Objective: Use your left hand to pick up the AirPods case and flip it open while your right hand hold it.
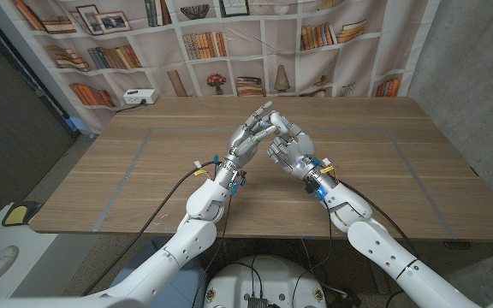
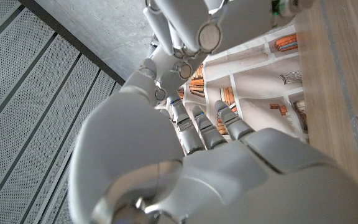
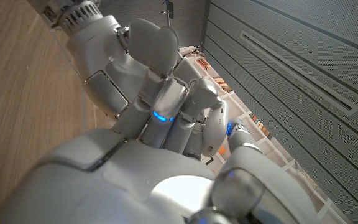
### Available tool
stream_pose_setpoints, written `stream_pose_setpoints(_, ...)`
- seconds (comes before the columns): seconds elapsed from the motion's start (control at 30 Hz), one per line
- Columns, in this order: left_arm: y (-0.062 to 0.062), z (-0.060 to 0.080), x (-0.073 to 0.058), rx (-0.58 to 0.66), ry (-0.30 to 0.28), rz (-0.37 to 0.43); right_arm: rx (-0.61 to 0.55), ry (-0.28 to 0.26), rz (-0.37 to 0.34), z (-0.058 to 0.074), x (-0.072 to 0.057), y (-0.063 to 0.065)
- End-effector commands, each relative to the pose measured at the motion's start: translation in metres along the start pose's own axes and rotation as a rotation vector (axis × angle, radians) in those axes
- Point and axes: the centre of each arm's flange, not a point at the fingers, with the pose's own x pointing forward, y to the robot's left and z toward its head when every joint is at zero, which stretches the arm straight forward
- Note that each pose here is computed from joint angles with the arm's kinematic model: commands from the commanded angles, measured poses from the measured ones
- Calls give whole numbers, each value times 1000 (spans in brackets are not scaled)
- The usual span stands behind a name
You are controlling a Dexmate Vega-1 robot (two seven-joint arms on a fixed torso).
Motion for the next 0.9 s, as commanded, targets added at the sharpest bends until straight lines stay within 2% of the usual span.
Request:
stream_pose_setpoints(0.03,-4,-5,0,-12,12,-21,-1,3,-2,-3,1,0)
stream_pose_setpoints(0.37,-7,-7,-1,-16,19,-30,1,-13,-8,-2,-1,1)
stream_pose_setpoints(0.9,-10,-10,1,-24,32,-56,-4,0,-8,-3,-3,0)
